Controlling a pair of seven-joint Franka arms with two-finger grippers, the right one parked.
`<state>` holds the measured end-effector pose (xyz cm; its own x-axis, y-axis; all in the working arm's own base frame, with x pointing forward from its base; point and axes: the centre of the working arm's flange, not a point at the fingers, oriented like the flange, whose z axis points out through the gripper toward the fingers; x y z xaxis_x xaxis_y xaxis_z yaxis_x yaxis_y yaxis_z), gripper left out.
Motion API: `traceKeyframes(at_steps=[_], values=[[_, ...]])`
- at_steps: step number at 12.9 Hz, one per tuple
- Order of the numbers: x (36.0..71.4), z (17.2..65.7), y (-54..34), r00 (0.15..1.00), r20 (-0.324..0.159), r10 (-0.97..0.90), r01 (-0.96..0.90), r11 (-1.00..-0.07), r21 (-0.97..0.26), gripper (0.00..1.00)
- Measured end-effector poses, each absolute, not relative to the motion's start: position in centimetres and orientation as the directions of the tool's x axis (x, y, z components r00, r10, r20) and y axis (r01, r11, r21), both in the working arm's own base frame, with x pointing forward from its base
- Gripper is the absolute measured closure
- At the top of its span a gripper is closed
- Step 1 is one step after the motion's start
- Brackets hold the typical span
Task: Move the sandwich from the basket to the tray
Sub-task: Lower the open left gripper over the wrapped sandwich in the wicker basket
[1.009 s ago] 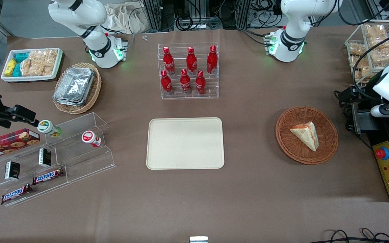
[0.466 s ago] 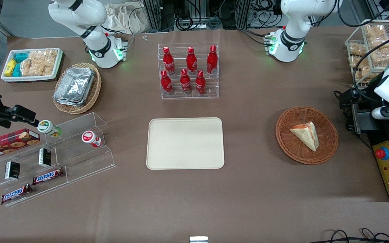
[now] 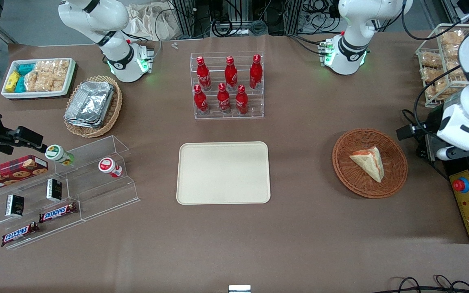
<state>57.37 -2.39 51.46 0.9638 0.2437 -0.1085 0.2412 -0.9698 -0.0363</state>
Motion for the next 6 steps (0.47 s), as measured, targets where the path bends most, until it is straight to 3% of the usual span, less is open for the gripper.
traceKeyframes(at_steps=[6], values=[[55.9, 41.4, -2.5, 0.881, -0.074, 0.467, 0.465, -0.884, -0.047, 0.00]])
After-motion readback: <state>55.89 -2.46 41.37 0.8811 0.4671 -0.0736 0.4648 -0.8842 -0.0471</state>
